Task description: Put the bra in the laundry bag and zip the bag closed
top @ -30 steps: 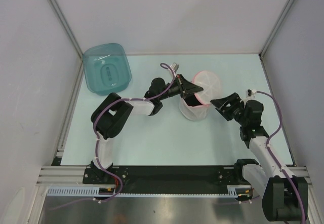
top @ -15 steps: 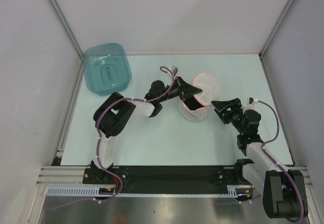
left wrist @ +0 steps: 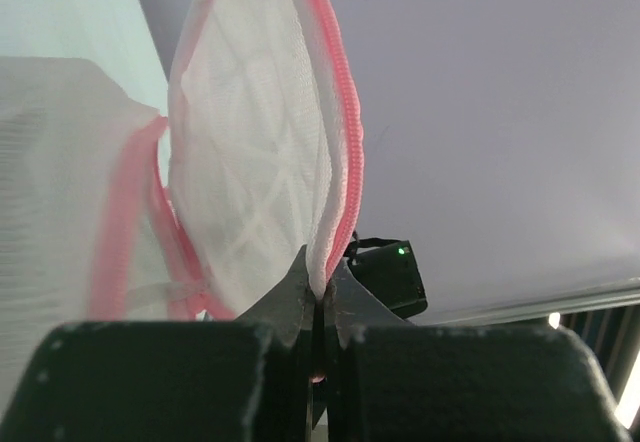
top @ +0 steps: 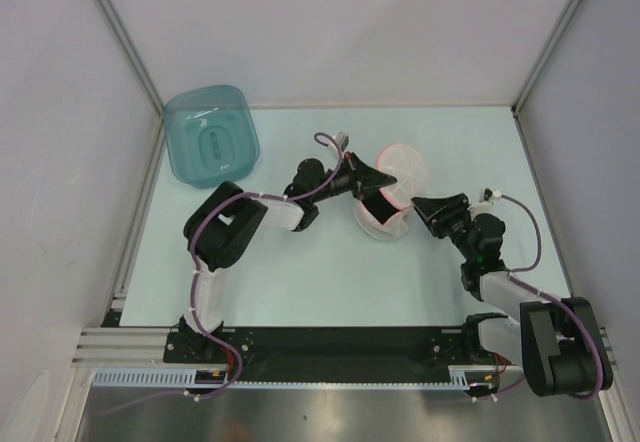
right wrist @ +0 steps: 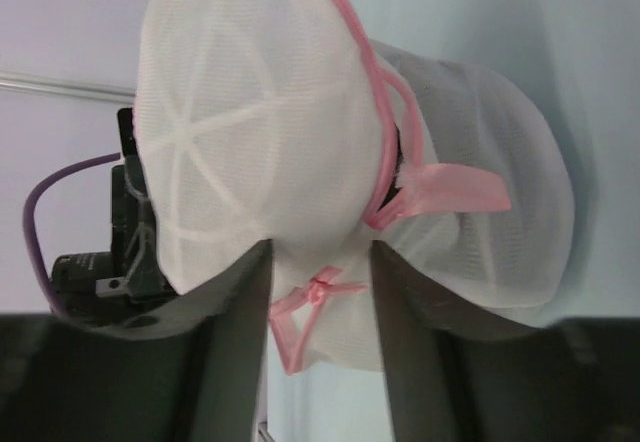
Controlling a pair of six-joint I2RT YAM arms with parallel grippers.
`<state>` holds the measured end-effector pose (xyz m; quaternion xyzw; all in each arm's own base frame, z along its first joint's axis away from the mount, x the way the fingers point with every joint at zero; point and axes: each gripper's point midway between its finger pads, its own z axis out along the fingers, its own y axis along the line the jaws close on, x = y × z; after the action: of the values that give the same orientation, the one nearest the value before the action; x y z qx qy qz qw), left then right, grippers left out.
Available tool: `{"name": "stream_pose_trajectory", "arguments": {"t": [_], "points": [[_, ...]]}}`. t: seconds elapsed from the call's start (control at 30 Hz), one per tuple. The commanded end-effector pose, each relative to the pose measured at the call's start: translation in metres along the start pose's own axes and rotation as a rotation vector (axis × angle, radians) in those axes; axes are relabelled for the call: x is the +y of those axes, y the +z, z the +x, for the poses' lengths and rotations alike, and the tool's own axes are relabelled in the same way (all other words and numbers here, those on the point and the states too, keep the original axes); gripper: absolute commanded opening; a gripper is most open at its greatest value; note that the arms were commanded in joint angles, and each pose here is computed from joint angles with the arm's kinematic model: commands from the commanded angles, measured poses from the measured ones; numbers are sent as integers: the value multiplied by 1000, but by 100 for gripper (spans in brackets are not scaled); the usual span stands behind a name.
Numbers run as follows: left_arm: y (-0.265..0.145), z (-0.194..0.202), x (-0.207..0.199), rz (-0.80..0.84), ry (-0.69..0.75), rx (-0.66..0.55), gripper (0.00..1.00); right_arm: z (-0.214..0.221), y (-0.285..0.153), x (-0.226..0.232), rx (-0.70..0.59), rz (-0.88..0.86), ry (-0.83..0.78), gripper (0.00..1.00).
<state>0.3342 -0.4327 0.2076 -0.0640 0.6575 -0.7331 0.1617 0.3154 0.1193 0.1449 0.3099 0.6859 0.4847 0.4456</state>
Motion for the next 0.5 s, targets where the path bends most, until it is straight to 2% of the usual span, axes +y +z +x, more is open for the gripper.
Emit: {"name": "stream_pose_trajectory", "arguments": {"t": [0.0, 0.17, 0.23, 0.3, 0.33, 0.37, 0.4, 0.43, 0.47], "points": [[-6, -2, 13, -62, 35, 21, 0, -14, 5, 27, -62, -95, -31, 41], [-12, -2, 17, -95, 57, 28, 0, -18, 6, 27, -80, -96, -55, 19], [-13, -3, 19, -98, 54, 32, 0, -18, 7, 26, -79, -93, -56, 17], [-14, -2, 22, -121, 57, 44, 3, -17, 7, 26, -75, -88, -45, 8], [-13, -4, 22, -134, 68, 47, 6, -17, 7, 23, -67, -68, -32, 6], [-14, -5, 28, -162, 129, 56, 14, -16, 7, 23, -56, -62, -25, 3], [-19, -5, 39, -257, 123, 67, 19, -15, 7, 24, -51, -58, -20, 2], [-15, -13, 32, -284, 188, 65, 25, -14, 8, 23, -41, -43, -8, 1], [-17, -17, 36, -335, 340, 80, 38, -15, 6, 27, -37, -48, -5, 0]]}}
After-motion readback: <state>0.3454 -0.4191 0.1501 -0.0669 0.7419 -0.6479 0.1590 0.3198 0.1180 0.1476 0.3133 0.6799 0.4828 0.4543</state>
